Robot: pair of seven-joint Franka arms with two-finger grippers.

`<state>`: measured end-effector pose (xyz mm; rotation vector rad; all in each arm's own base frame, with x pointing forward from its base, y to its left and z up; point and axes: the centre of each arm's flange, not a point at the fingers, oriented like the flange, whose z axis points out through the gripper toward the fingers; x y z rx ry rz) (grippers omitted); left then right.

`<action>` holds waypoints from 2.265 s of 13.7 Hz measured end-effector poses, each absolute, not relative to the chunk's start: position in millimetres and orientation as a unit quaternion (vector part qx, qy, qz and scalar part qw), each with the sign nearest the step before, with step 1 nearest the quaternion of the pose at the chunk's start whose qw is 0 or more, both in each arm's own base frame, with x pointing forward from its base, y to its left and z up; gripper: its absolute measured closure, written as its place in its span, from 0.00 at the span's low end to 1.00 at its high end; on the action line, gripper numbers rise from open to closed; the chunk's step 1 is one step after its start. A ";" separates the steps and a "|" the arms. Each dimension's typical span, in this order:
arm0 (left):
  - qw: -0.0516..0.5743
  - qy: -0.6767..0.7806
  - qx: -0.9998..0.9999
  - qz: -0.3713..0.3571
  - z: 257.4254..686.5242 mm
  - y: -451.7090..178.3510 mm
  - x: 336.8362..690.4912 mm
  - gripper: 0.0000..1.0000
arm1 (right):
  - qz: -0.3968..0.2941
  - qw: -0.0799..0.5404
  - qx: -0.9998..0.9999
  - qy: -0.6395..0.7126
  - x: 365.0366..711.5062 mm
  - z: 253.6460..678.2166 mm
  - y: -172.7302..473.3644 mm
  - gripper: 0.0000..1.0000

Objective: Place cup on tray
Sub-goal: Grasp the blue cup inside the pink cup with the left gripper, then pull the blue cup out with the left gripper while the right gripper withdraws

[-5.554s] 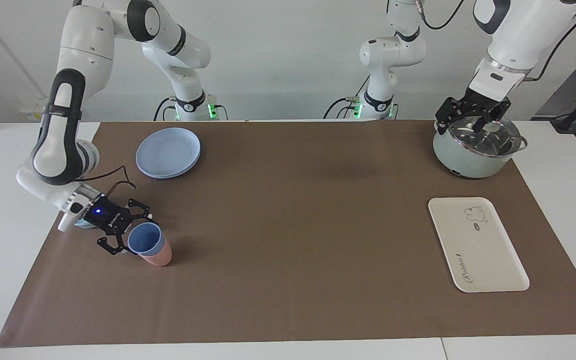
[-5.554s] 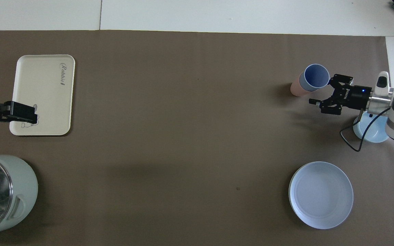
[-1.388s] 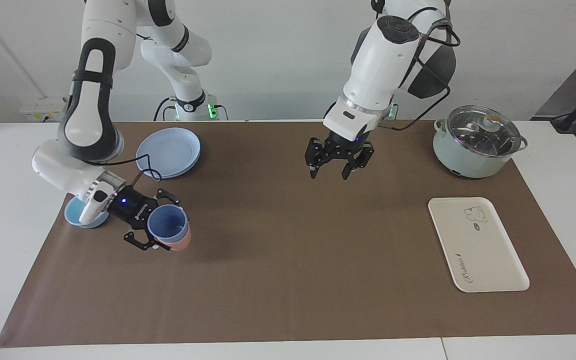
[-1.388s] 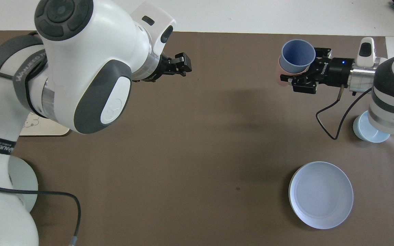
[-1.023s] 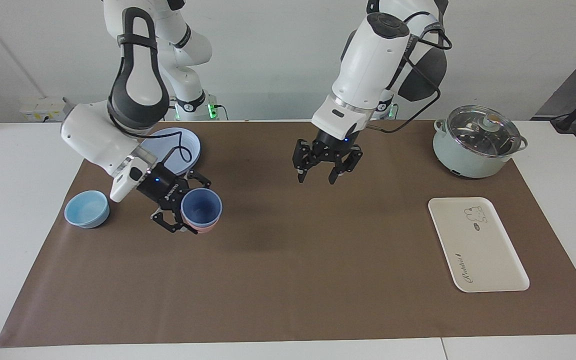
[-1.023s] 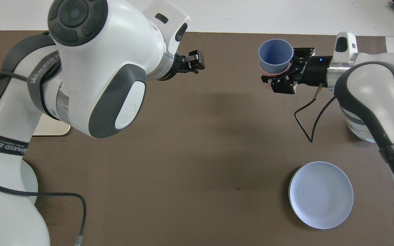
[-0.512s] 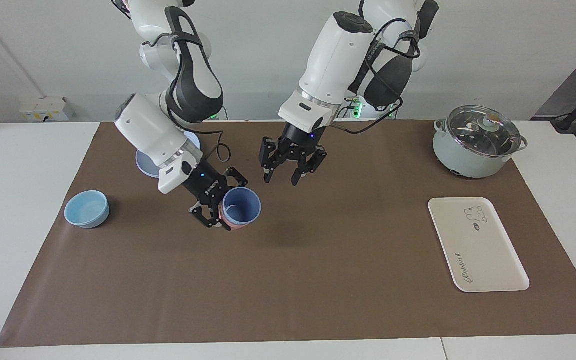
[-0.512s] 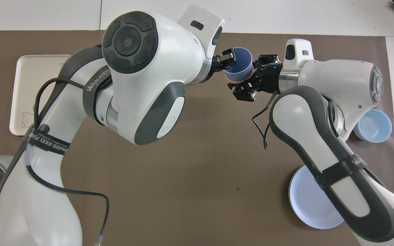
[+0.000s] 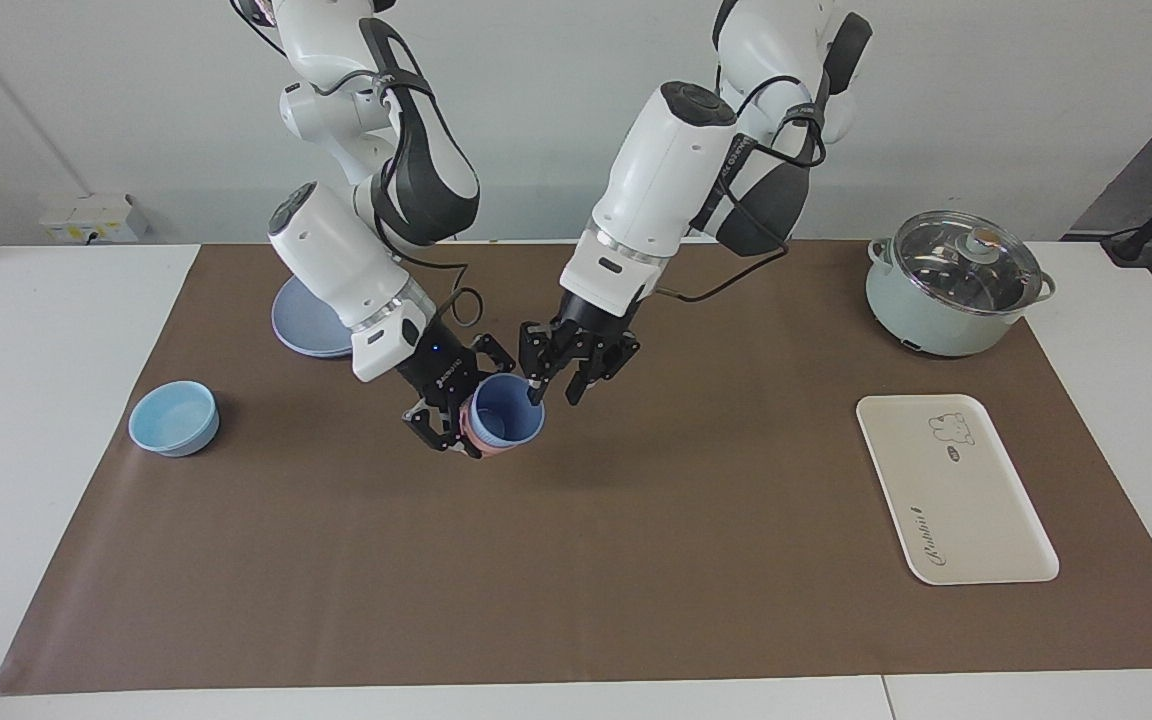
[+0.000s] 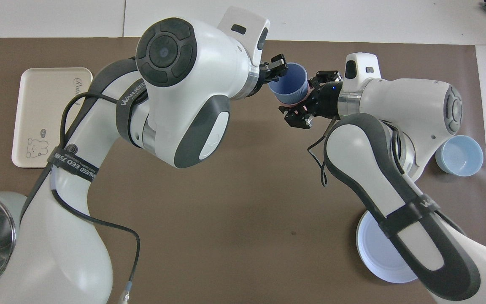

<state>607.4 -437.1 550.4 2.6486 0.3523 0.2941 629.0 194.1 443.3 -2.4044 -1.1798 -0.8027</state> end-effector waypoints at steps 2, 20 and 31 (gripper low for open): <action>0.224 0.132 0.960 0.103 540.9 -439.2 610.0 0.51 | -0.281 0.166 -0.846 -0.422 628.3 442.6 195.7 0.15; 0.231 0.140 0.959 0.085 553.0 -436.4 610.2 0.96 | -0.282 0.164 -0.846 -0.422 627.0 443.9 194.7 0.15; 0.114 0.205 0.962 0.139 611.7 -161.8 700.1 0.96 | -0.297 0.146 -0.851 -0.407 641.3 444.4 141.2 0.15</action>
